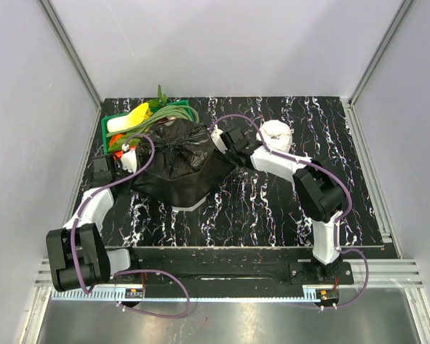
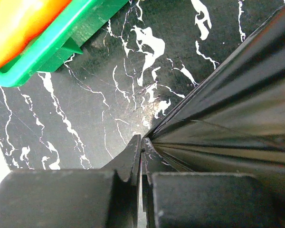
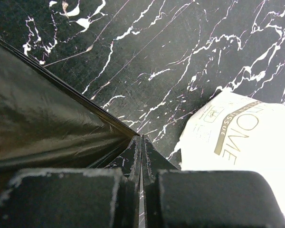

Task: Put the trash bags into the trash bin
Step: Place the trash bag in the trash bin.

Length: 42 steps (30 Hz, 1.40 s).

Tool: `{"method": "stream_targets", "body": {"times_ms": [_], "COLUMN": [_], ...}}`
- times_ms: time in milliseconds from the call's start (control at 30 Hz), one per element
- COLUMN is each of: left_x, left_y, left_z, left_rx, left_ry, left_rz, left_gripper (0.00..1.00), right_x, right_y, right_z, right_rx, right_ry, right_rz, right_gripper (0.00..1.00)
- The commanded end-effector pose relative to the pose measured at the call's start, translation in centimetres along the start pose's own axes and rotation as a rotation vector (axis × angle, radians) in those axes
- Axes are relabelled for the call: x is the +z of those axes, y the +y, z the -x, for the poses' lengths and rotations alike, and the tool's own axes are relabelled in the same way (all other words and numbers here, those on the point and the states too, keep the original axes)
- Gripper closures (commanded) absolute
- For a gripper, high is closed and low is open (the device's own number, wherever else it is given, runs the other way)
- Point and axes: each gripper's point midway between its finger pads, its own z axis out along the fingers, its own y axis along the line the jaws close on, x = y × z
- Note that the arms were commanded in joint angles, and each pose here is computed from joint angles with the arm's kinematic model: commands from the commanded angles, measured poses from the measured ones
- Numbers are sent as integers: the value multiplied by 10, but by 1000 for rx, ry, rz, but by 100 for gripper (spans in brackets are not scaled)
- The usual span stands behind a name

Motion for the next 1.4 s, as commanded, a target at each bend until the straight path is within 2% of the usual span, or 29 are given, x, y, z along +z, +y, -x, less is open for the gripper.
{"method": "stream_targets", "body": {"times_ms": [0, 1100, 1200, 1367], "left_x": [1, 7, 3, -17], "left_y": [28, 31, 31, 24], "left_z": [-23, -46, -41, -9], "left_rx": [37, 64, 48, 1], "left_ry": [90, 125, 114, 10], "left_rz": [143, 185, 182, 123], "left_gripper": [100, 100, 100, 100], "right_x": [5, 9, 7, -7], "right_y": [-29, -33, -35, -37], "right_z": [-34, -64, -64, -48], "right_rx": [-38, -75, -71, 1], "right_ry": [124, 186, 182, 132], "right_rz": [-133, -171, -174, -119], "right_gripper": [98, 98, 97, 93]}}
